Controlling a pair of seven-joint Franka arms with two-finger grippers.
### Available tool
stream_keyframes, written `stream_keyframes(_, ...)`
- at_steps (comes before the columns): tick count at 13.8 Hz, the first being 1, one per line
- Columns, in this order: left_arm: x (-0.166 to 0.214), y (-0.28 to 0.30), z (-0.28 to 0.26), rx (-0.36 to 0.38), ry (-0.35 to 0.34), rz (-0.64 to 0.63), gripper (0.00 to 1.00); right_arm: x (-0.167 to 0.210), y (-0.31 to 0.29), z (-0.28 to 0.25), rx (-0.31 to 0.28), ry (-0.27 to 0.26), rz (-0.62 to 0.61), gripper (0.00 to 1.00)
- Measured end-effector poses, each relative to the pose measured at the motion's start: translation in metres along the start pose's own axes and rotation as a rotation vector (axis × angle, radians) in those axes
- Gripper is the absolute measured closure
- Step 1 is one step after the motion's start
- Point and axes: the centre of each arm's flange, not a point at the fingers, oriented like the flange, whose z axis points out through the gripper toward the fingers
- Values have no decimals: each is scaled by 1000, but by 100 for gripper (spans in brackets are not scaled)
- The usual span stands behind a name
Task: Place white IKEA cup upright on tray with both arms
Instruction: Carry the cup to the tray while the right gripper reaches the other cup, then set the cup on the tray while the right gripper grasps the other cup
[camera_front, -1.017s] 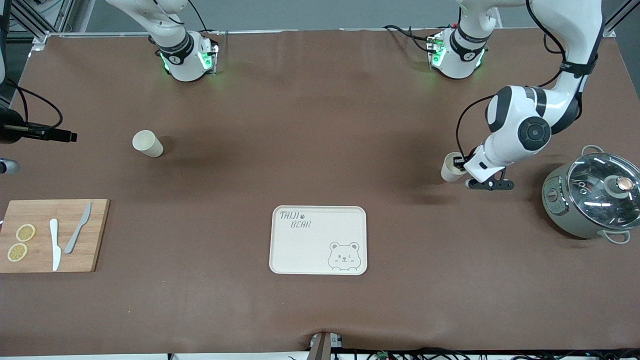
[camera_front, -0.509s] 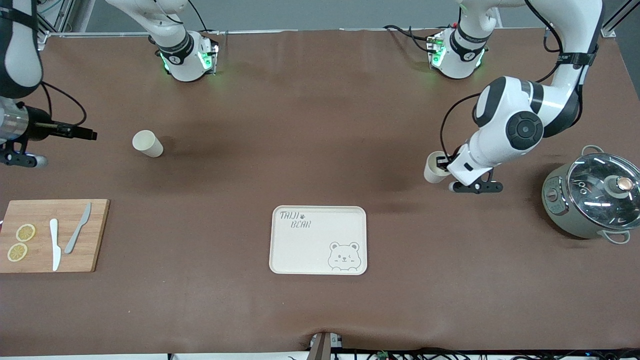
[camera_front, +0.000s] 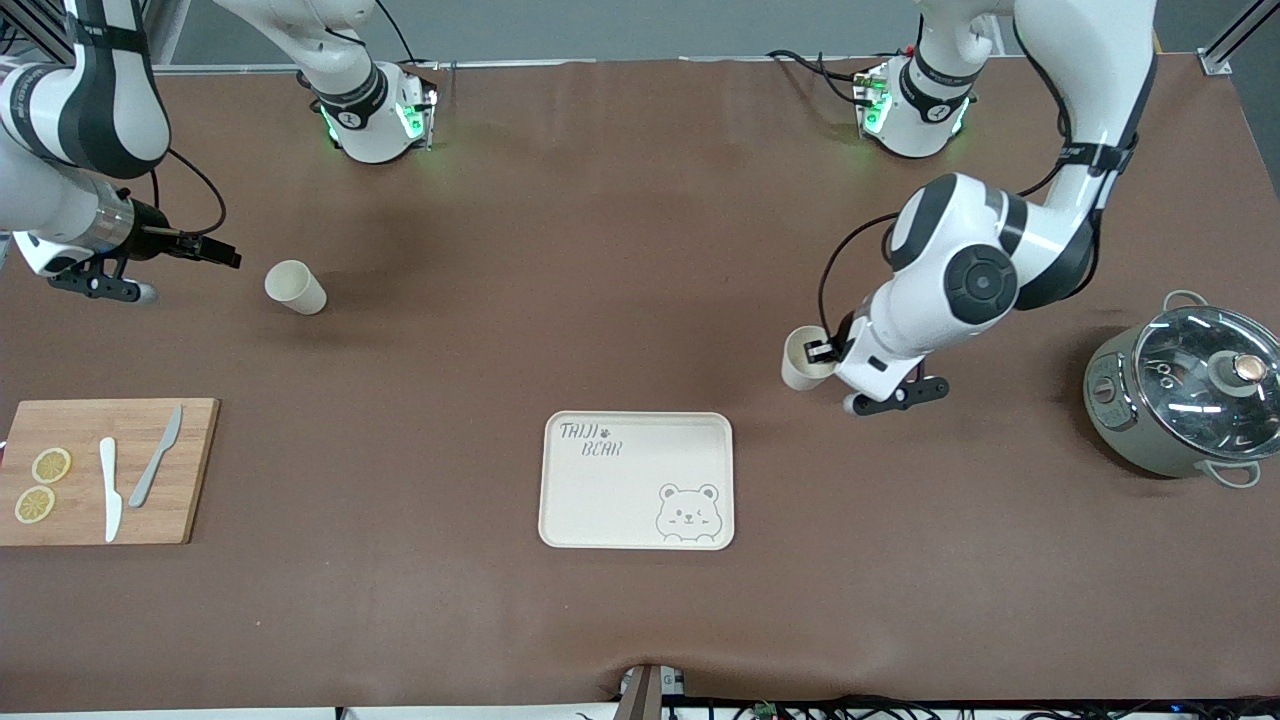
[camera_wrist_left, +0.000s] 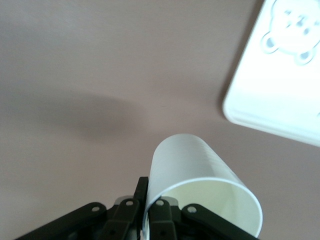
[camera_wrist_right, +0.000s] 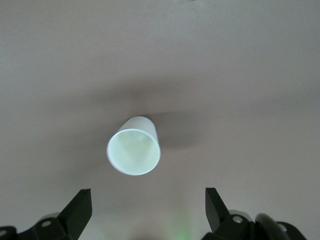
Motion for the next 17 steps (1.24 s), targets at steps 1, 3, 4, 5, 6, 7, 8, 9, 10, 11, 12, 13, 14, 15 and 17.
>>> stream_keyframes(1,2,16,4,-11,-3,-40,95,-3,8,14,4,12,-7,0)
stream_keyframes(3,5,44,15,-29,-14,-116,95,-11,18,38,9,23,-15,0)
stream_keyframes(4,8,54,22,-36,-22,-156,95,-14,19,44,10,23,-14,0)
stream_keyframes(5,11,62,31,-39,-32,-189,95,-15,19,46,10,27,-15,0)
stream_keyframes(6,15,70,40,-45,-41,-211,95,-14,19,47,8,41,-15,0)
stream_keyframes(7,19,77,47,-53,-46,-225,95,-13,18,49,5,61,-16,0)
stream_keyframes(8,24,84,54,-69,-43,-236,95,-13,18,53,3,78,-16,0)
stream_keyframes(9,29,88,58,-90,-32,-247,95,-14,18,59,2,81,-16,0)
stream_keyframes(10,34,91,62,-113,-19,-255,95,-14,18,65,3,76,-16,0)
stream_keyframes(11,39,93,66,-131,-10,-265,95,-15,17,69,3,70,-17,0)
stream_keyframes(12,41,94,71,-142,-4,-278,95,-14,17,72,3,67,-17,0)
stream_keyframes(13,44,95,76,-154,2,-294,95,-14,17,78,3,70,-17,2)
stream_keyframes(14,45,98,82,-171,10,-310,95,-14,17,86,1,82,-18,4)
stream_keyframes(15,45,102,91,-186,16,-325,95,-16,16,96,-1,90,-18,14)
stream_keyframes(17,42,110,110,-190,19,-344,95,-19,15,116,0,81,-19,26)
